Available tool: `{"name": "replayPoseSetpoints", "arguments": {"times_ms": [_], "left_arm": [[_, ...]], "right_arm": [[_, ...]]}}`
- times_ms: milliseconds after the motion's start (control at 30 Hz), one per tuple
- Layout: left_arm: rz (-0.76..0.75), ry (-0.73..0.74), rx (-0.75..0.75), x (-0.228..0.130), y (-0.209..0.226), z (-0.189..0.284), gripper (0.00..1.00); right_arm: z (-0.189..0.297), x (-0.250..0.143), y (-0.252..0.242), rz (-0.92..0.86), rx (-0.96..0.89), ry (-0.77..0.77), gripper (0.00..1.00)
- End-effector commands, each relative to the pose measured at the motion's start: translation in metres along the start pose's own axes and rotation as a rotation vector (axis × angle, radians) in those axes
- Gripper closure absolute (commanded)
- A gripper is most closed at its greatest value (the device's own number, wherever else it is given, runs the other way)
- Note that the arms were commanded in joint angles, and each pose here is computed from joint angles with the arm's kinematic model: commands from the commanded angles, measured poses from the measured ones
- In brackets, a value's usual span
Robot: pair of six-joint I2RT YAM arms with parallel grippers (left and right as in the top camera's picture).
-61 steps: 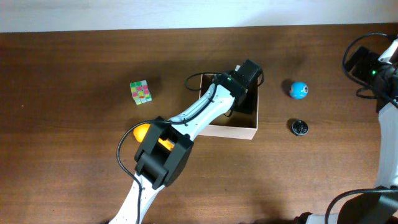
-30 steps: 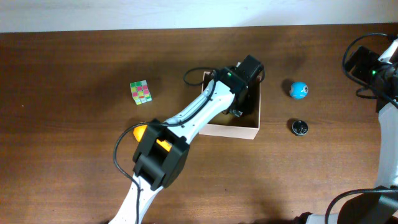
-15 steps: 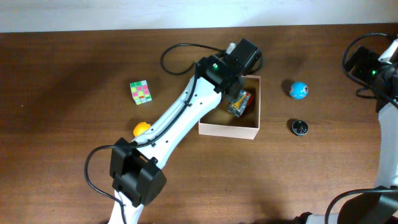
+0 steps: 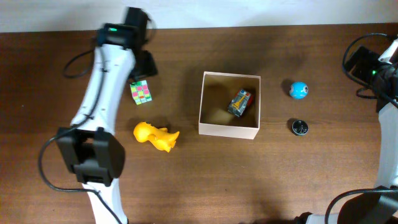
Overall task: Pack container
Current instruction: 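Move the left gripper back to the Rubik's cube and grasp it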
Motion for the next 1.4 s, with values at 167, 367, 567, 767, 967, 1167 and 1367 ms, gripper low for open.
{"name": "replayPoseSetpoints", "arguments": {"times_ms": [167,367,567,767,967,1167,1367], "left_arm": [[0.055,0.100,-0.086,0.001,-0.008,-0.037,0.20],[0.042,0.177,0.019,-0.010,-0.001,-0.078,0.06],[0.033,0.245,0.055,-0.020,-0.002,-0.114,0.05],[0.000,0.256,0.067,-0.022,-0.006,-0.148,0.05],[-0.004,0.310,0.078,-0.033,-0.006,-0.166,0.22],[-0.004,0.308,0.076,-0.032,-0.006,-0.163,0.31],[-0.005,0.306,0.076,-0.027,-0.007,-0.152,0.37]], "right_arm": [[0.003,0.008,0.000,0.009,0.003,-0.022,0.01],[0.003,0.008,0.000,0.009,0.003,-0.022,0.01],[0.003,0.008,0.000,0.009,0.003,-0.022,0.01],[0.003,0.008,0.000,0.009,0.003,-0.022,0.01],[0.003,0.008,0.000,0.009,0.003,-0.022,0.01],[0.003,0.008,0.000,0.009,0.003,-0.022,0.01],[0.003,0.008,0.000,0.009,0.003,-0.022,0.01]]}}
Point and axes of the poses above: each gripper's point midway between its finger pads, its own z axis back along the fingers, its own y axis along the line the jaws close on, x = y × z, the point moved 4 cm from there along z, back along the fingers, and after that the axes turned 3 degrees about z, right-handed, at the moved point
